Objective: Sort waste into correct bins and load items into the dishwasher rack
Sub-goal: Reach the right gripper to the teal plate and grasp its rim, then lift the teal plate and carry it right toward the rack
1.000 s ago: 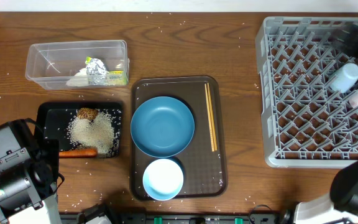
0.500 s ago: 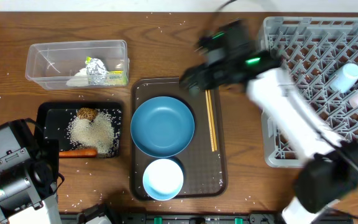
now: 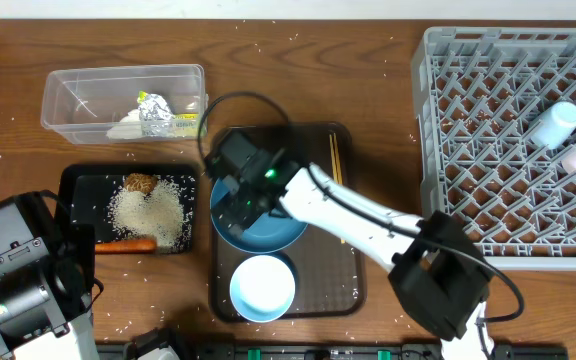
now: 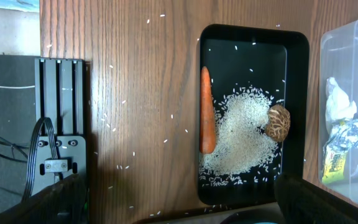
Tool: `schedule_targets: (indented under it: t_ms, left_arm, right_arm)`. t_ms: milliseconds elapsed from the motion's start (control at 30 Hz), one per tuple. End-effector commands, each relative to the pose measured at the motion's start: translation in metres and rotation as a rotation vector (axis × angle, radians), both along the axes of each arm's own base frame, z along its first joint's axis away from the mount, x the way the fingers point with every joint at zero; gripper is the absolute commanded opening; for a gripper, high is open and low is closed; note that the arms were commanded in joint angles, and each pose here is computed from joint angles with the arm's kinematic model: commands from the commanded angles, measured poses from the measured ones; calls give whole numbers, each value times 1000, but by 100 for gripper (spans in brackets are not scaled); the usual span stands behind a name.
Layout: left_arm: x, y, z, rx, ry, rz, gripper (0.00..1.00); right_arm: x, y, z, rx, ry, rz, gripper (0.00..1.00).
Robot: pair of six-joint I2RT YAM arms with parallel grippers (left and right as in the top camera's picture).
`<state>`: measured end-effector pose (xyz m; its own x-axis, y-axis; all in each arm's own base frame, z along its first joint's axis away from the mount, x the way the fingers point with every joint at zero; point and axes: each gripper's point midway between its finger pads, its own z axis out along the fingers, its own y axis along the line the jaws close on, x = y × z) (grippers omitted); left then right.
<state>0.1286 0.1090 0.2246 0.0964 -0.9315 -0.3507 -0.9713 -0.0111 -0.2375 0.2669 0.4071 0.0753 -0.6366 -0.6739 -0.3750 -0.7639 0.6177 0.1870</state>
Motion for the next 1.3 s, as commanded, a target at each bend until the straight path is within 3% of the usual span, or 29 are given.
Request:
schedule_targets:
  t_ms: [0, 133, 467, 633, 1000, 1200, 1267]
  left_arm:
    - [-3, 3, 0, 17, 18, 1, 98]
    - [-3, 3, 0, 17, 18, 1, 98]
    - [-3, 3, 0, 17, 18, 1, 98]
    - [-3, 3, 0, 17, 18, 1, 98]
    - [-3, 3, 0, 17, 18, 1, 98]
    - [-3, 3, 0, 17, 18, 1, 98]
    - [-3, 3, 0, 17, 18, 1, 98]
  right_arm:
    - [-7, 8, -5, -11, -16, 18, 83]
    - [-15, 13, -11, -24, -21, 38, 75]
    - [-35, 27, -38, -56, 4, 61, 70]
    - [-35, 27, -40, -83, -37, 58, 58]
    - [-37, 21, -63, -136, -19, 35, 48]
    - [-34, 21, -63, -137, -27, 14, 28]
    - [-33, 21, -61, -133, -26, 5, 17]
